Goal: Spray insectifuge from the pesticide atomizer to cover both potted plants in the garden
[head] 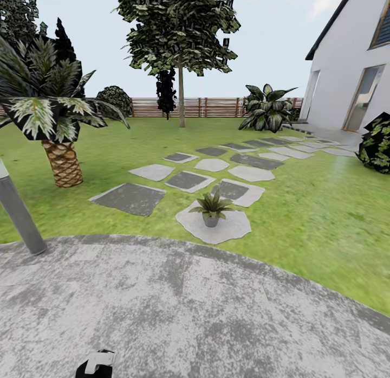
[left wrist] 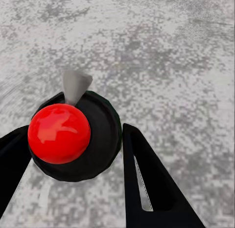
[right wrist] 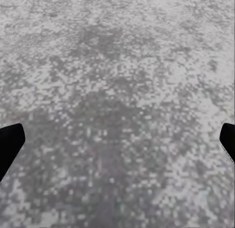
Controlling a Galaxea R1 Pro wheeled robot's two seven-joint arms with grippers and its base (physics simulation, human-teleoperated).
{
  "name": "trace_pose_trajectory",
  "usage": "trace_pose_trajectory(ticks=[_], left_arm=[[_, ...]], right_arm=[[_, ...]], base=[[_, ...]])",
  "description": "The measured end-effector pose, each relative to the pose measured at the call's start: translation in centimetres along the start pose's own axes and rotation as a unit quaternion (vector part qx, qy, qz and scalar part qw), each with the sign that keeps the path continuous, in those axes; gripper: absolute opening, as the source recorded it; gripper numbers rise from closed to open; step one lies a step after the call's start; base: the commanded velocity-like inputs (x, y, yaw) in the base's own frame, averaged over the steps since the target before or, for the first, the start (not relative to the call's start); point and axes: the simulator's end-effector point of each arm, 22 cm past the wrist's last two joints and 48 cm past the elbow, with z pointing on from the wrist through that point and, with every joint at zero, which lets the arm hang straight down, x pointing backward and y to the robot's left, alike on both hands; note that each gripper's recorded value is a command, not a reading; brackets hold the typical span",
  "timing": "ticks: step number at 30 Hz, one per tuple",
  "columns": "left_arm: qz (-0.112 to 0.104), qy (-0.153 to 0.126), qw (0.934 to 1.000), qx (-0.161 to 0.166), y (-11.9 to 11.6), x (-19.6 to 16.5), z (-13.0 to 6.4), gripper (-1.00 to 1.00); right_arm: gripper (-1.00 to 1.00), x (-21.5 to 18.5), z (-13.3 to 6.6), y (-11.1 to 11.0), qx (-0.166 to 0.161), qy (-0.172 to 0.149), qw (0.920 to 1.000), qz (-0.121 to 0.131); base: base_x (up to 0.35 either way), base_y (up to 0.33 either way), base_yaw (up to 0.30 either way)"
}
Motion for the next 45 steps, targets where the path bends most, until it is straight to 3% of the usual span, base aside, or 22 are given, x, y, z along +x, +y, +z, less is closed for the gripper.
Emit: trace_pose_trajectory(ticks=[25, 33, 40, 45], left_arm=[[0.0, 0.0, 1.0, -0.001, 0.1, 0.0, 0.0, -1.0], [0.0, 0.0, 1.0, 0.0, 0.0, 0.0, 0.0, -1.0], [-0.001, 0.0, 1.0, 0.001, -0.1, 0.0, 0.0, -1.0], [-0.001, 0.0, 1.0, 0.001, -0.1, 0.0, 0.0, -1.0]], right_arm=[[1.0, 0.0, 0.0, 0.1, -0.001, 0.0, 1.0, 0.0], [1.0, -0.3, 0.0, 2.5, -0.008, -0.005, 0.9998, 0.019], [1.0, -5.3, 1.8, 1.4, 0.002, -0.063, 0.9978, 0.018], [1.0, -6.0, 2.0, 1.0, 0.0, -0.072, 0.9974, 0.013]], base=[[0.339, -0.004, 0.0], [0.318, -0.107, 0.0], [0.311, -0.124, 0.0], [0.291, -0.148, 0.0]])
